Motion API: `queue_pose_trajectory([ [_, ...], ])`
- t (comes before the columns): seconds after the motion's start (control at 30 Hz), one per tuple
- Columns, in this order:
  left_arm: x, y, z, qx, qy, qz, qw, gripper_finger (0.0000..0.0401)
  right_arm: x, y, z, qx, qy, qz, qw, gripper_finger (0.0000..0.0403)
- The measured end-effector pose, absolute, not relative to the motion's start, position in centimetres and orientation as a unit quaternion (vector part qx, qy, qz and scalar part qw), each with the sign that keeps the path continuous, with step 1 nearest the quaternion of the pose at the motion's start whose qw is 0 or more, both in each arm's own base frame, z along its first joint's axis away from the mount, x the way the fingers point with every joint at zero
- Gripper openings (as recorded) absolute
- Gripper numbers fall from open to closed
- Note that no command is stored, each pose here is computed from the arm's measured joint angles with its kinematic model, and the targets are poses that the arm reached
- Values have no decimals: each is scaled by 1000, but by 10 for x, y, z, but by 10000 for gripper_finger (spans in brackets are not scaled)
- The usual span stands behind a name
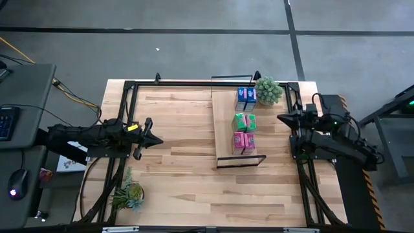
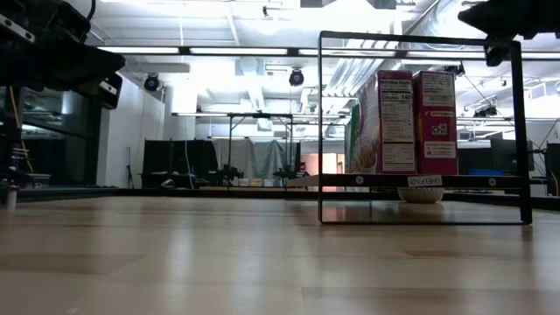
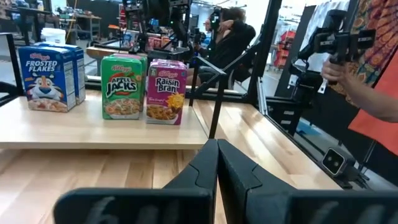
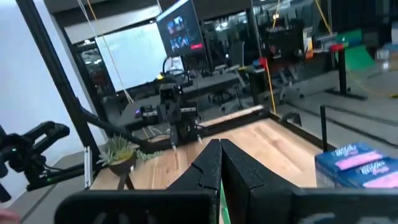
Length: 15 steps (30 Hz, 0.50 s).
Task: Stack cereal on shelf
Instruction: Return to Home Position
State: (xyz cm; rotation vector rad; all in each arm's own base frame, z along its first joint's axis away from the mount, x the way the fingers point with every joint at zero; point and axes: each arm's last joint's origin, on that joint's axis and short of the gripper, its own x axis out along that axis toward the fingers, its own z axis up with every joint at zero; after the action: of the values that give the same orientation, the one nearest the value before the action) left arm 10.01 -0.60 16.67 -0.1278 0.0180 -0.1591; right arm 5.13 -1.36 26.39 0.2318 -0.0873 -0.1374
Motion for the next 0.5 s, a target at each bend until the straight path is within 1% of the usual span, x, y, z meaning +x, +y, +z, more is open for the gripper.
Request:
queue_pose_trajectory([
  [0.2, 100, -6, 167, -64, 9, -79, 995, 1, 66, -19, 239, 125, -34, -63, 990, 0],
  [0.4, 100, -6, 167, -64, 9, -79, 995, 1, 85, -20, 211, 102, -95, -43, 989, 0],
  [0.5, 100, -6, 167, -64, 9, -79, 995, 1, 90, -16, 202, 95, -105, -36, 989, 0],
])
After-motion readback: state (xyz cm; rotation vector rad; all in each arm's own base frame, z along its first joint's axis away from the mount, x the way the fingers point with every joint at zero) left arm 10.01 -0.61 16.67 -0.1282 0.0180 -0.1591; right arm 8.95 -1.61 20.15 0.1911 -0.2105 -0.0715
